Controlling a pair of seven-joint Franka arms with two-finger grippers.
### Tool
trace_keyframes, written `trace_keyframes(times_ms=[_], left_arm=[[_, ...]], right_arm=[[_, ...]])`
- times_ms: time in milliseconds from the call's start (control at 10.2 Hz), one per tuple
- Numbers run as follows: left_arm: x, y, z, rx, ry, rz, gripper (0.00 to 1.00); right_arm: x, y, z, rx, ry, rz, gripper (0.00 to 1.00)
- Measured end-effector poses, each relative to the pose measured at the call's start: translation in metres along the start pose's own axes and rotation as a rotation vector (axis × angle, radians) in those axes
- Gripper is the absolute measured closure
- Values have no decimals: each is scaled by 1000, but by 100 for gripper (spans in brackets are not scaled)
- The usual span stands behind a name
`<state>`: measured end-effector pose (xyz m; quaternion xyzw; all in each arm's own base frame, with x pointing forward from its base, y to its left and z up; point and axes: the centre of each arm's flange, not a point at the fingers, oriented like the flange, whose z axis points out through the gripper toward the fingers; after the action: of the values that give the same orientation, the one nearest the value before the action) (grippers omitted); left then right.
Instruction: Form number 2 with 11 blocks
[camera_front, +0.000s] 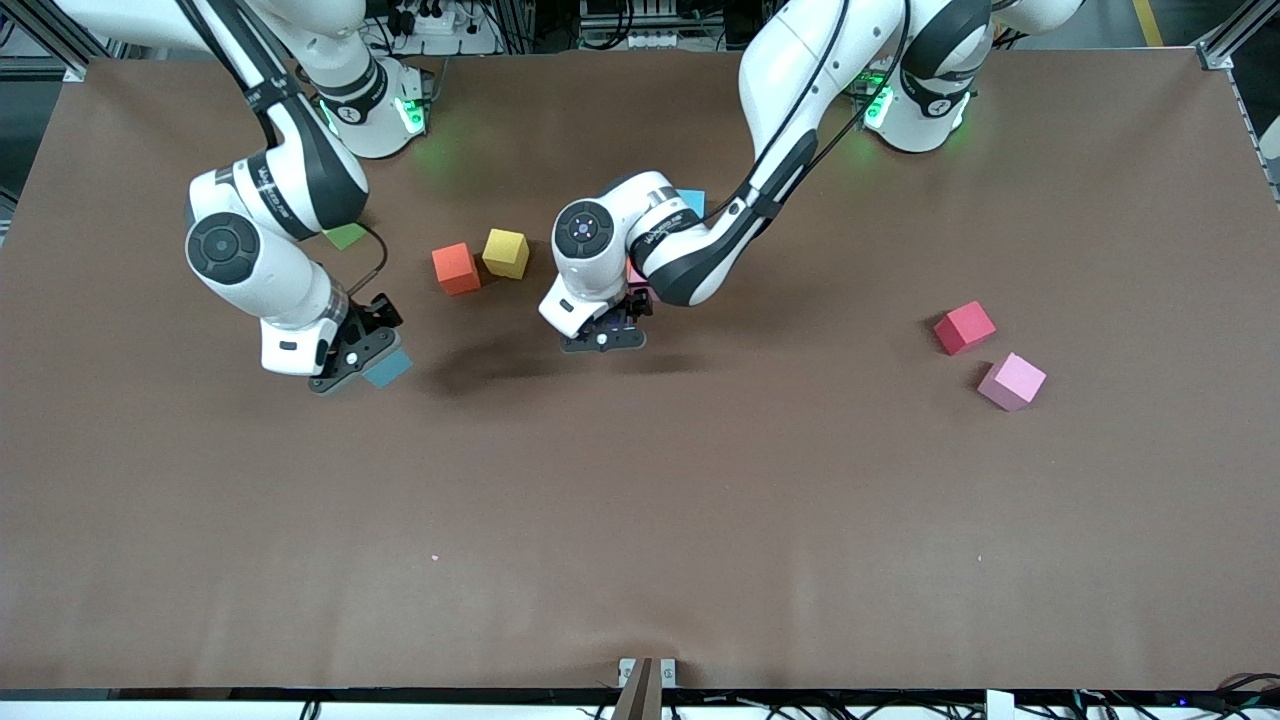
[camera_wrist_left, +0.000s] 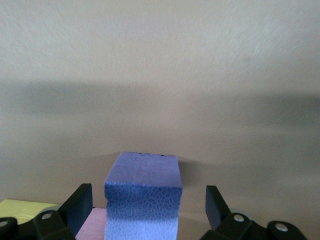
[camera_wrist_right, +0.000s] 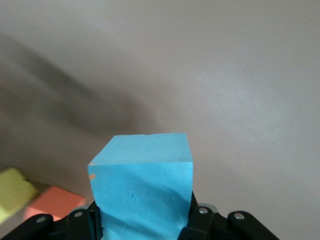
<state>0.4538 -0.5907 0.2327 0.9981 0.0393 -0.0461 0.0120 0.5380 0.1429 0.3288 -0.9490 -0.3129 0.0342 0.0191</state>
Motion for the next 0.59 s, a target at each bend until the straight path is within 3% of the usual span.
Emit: trace_keyframes(times_ms=[294,587], left_arm=[[37,-26,-53,-22,38,-92,0],[145,-135,-104,-34,61,-369,0]], right_arm=[[25,-66,-4,9,7,107,42],[42,-134,-2,13,23,185,42]])
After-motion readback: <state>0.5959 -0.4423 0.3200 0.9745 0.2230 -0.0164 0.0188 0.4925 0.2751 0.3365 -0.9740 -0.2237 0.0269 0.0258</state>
